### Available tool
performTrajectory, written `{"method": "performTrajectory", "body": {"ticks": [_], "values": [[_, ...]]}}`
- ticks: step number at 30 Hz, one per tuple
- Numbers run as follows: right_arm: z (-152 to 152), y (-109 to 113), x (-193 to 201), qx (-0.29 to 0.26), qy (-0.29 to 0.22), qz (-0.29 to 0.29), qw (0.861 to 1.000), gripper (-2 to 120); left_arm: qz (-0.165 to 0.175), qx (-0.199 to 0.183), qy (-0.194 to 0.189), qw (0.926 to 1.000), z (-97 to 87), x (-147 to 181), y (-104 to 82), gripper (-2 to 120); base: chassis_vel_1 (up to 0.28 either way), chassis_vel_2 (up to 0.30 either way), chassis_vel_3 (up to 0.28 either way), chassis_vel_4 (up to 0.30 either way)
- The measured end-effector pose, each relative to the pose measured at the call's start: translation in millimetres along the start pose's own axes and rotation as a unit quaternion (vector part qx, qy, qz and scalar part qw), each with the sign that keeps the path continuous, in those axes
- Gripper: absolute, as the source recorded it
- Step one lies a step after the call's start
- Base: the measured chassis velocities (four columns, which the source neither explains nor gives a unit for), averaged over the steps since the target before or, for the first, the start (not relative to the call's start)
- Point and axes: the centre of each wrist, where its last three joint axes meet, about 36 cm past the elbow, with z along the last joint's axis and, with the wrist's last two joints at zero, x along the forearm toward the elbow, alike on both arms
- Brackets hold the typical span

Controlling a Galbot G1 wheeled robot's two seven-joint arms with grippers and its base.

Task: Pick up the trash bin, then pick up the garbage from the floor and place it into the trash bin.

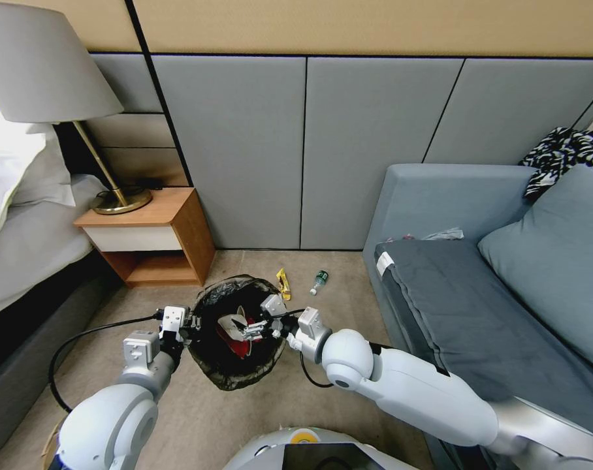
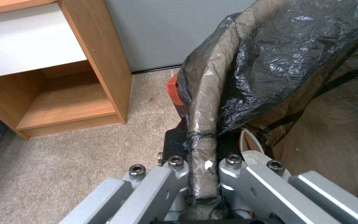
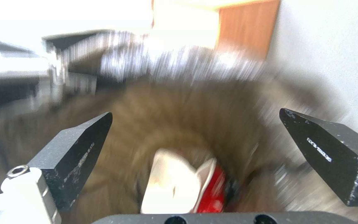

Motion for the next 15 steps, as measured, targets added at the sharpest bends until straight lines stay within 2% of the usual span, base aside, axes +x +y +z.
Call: {"method": "performTrajectory", "body": {"ticks": [5, 9, 15], "values": [[-23.9, -10.0, 19.0, -0.005, -0.04, 0.006, 0.999, 100, -0.001, 0.0, 0.001, 1.0, 0.6, -0.6, 0.4, 1, 0.0, 0.0, 0.0, 0.0], [-31.8, -20.0, 35.3, -0.008, -0.07, 0.017, 0.997, 100, -0.001, 0.0, 0.001, 1.0, 0.9, -0.5, 0.4, 1, 0.0, 0.0, 0.0, 0.0], [-19.0, -22.5, 57.3, -0.021, -0.083, 0.041, 0.995, 100, -0.002, 0.0, 0.003, 1.0, 1.4, -0.7, 0.8, 1, 0.0, 0.0, 0.0, 0.0]]}}
